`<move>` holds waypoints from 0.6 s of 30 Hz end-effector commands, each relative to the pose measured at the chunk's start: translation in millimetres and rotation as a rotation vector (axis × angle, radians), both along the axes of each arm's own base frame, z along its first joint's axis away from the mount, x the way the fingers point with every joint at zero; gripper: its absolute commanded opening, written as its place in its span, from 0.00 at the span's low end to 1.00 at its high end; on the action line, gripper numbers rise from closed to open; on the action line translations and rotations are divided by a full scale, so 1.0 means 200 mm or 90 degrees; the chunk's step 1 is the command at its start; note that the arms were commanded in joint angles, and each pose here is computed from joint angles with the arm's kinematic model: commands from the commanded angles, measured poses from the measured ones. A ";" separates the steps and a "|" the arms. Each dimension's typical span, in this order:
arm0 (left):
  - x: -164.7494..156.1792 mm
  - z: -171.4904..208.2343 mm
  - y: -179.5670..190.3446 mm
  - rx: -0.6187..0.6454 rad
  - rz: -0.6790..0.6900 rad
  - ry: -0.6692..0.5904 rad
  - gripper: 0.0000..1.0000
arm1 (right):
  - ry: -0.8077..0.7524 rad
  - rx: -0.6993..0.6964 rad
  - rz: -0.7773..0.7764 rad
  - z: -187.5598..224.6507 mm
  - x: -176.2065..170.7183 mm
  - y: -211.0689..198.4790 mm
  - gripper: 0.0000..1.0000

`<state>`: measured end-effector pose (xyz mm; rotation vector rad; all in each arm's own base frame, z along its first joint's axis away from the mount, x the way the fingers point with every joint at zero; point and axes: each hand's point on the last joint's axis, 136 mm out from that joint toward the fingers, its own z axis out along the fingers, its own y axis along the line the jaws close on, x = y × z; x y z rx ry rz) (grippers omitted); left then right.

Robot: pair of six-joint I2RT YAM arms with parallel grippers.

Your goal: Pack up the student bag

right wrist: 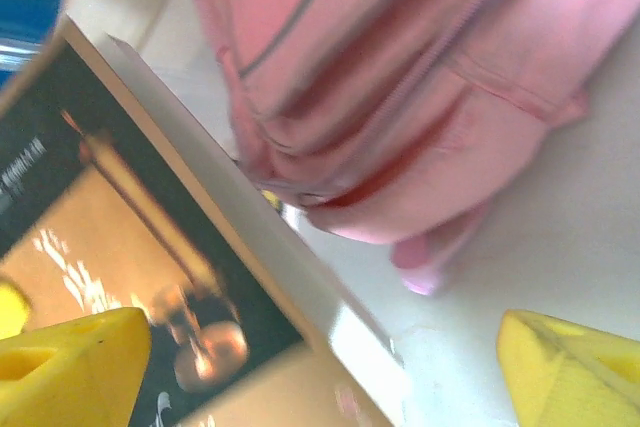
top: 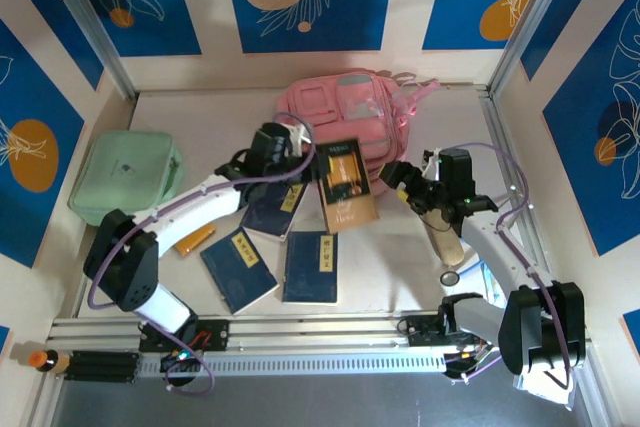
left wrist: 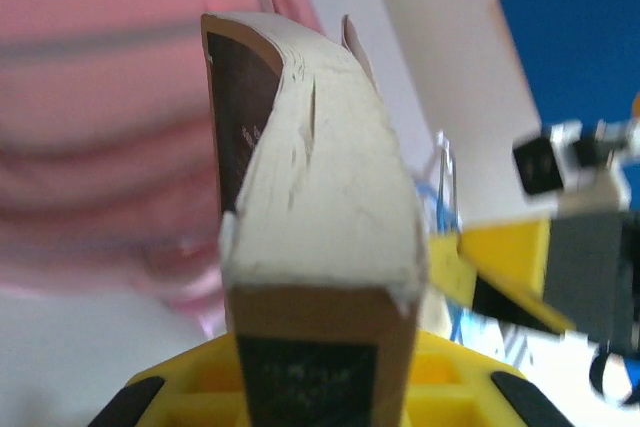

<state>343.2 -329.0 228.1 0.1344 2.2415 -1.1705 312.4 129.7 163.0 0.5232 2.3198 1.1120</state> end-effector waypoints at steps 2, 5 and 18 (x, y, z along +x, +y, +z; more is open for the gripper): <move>0.20 0.45 0.06 -0.119 0.078 -0.120 0.00 | -0.046 0.105 0.022 0.21 0.10 0.11 0.94; 0.30 0.58 0.07 -0.179 0.119 -0.136 0.00 | -0.052 0.159 0.029 0.27 0.15 0.15 0.95; 0.52 0.63 0.08 -0.316 0.231 -0.053 0.00 | -0.001 0.323 -0.010 0.35 0.28 0.29 1.00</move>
